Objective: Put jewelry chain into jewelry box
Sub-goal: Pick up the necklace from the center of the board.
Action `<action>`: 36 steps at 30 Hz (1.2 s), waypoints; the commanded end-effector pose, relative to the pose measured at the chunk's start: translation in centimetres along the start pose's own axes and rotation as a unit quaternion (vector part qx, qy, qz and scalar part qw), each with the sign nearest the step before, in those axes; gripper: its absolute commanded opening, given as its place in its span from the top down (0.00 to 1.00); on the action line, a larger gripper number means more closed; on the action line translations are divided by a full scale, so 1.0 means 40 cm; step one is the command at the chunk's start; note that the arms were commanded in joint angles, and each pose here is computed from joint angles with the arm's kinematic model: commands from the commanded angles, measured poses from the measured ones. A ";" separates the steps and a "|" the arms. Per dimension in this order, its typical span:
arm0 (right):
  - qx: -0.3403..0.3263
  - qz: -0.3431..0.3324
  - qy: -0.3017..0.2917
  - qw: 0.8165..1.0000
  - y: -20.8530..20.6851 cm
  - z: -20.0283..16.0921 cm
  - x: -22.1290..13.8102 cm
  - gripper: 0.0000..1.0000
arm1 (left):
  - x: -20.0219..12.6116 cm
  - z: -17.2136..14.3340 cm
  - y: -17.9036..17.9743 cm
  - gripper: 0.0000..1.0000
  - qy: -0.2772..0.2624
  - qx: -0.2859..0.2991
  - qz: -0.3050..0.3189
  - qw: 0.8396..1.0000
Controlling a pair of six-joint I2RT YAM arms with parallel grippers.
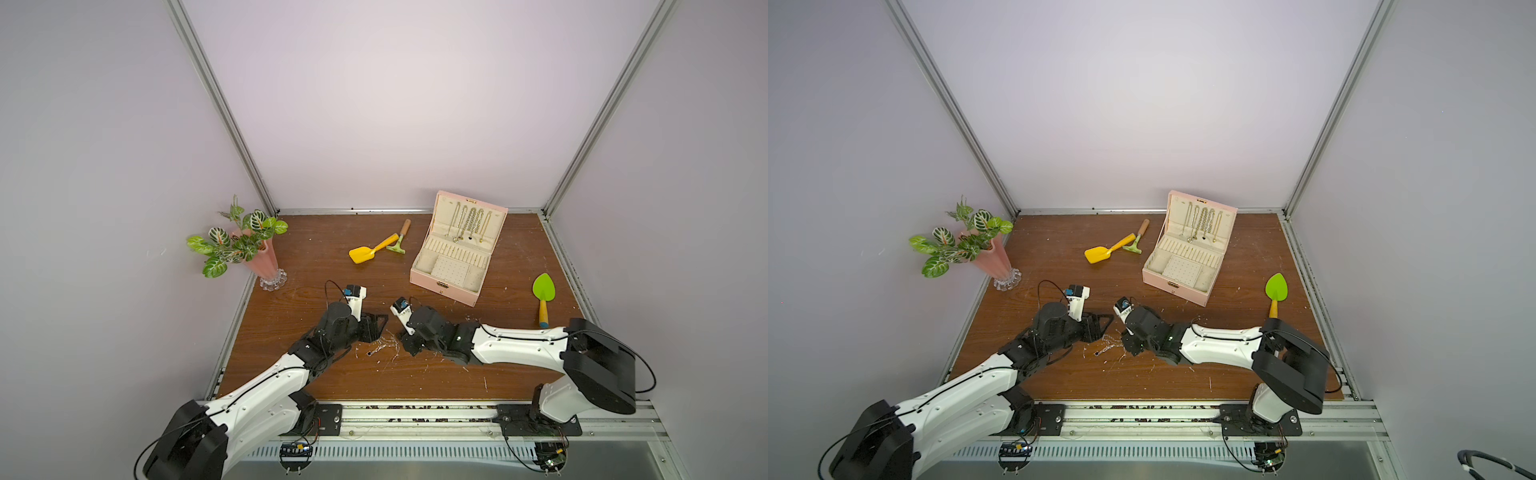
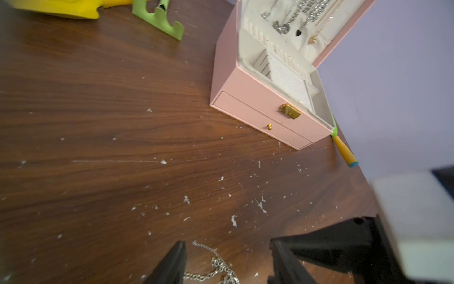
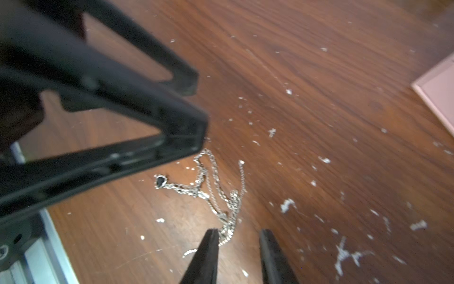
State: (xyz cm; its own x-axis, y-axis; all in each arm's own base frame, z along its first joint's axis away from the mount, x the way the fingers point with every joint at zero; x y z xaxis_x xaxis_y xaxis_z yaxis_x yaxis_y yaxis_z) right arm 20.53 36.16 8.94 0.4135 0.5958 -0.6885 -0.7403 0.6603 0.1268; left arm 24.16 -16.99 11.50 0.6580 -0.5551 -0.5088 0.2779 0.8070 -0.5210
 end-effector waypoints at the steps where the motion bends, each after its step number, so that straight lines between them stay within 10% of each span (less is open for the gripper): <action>1: -0.109 0.080 -0.021 0.991 0.082 0.038 0.026 0.67 | -0.020 -0.020 0.098 0.41 0.009 -0.056 0.066 0.996; 14: -0.300 0.218 -0.066 0.926 0.212 0.019 0.121 0.66 | -0.034 -0.016 0.131 0.40 -0.013 -0.077 0.076 0.994; 36: -0.328 0.213 0.064 0.918 0.132 -0.142 0.187 0.72 | -0.041 -0.014 0.127 0.40 -0.015 -0.073 0.072 0.995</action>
State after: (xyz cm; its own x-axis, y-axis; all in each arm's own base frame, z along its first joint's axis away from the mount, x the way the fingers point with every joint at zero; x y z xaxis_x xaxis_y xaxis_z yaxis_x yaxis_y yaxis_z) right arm 18.10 43.16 3.07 0.0186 0.7339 -0.6790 -0.9968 -0.0395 -0.0699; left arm 23.32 -10.74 6.75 0.6732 -0.3561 -0.6480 -0.0053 0.8741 -0.4858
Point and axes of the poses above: each gripper's point midway between its finger pads, its own x axis out along the fingers, its own y axis along the line the jaws close on, z = x × y, the point moved 1 cm from there along -x, back along the fingers
